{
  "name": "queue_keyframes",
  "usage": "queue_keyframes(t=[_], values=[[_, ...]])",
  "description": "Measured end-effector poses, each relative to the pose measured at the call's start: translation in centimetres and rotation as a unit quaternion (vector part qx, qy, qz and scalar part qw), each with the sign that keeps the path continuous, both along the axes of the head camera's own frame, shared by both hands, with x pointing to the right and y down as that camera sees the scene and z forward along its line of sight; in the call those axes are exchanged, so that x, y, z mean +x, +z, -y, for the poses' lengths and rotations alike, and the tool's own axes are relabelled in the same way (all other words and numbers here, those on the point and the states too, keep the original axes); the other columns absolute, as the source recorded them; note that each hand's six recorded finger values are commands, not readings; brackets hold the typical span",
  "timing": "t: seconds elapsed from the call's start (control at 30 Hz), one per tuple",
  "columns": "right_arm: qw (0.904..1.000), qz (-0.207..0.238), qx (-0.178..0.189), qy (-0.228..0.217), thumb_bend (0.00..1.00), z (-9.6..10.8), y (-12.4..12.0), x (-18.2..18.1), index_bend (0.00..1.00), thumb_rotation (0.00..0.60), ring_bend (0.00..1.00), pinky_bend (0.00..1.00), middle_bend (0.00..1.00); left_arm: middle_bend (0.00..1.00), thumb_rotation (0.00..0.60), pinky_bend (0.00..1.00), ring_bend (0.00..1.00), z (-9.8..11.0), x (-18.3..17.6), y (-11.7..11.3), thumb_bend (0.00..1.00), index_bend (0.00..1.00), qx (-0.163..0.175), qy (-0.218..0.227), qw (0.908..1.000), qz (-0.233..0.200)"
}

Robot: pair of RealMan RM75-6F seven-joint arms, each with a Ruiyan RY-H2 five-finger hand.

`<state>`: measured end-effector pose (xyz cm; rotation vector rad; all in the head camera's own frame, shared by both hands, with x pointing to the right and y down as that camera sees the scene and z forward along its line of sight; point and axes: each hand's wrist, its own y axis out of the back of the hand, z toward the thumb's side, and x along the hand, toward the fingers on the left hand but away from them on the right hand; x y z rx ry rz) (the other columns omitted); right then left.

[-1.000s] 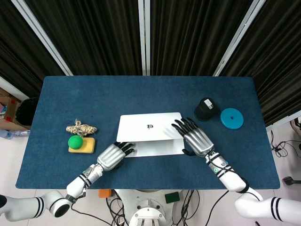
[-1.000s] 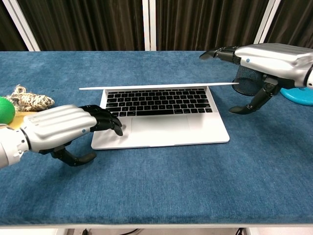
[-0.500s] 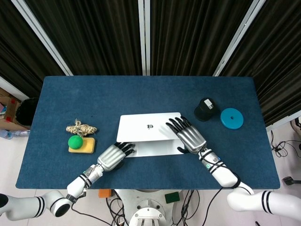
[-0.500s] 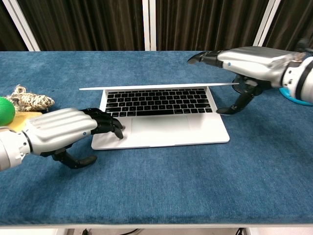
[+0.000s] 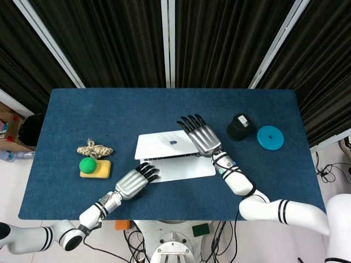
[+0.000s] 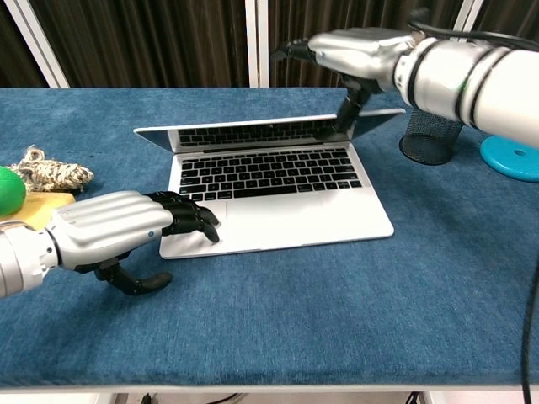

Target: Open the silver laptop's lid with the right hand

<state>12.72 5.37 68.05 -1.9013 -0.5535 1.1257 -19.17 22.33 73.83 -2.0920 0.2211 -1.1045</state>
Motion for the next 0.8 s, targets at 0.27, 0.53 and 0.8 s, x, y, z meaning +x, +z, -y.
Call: queue_keyframes(t=[0.27, 0.53, 0.8], values=[[0.998, 0.009, -0.034, 0.052, 0.21, 3.1, 0.5, -1.2, 0.0, 0.6, 0.0, 0.0, 0.0, 0.12, 0.6, 0.07, 0.07, 0.1, -0.2, 0.3, 0.4, 0.2, -0.009, -0.004, 0.9999, 0.001], [0.9937, 0.012, -0.038, 0.105, 0.21, 7.2, 0.4, -1.8, 0.0, 0.6, 0.0, 0.0, 0.0, 0.12, 0.6, 0.07, 0.07, 0.2, -0.4, 0.4, 0.4, 0.2, -0.017, -0.002, 0.9998, 0.003], [0.9903, -0.012, -0.011, 0.138, 0.21, 11.1, 0.4, -2.1, 0.0, 0.6, 0.0, 0.0, 0.0, 0.12, 0.6, 0.07, 0.07, 0.3, -0.8, 0.3, 0.4, 0.2, -0.02, -0.007, 0.9998, 0.007]])
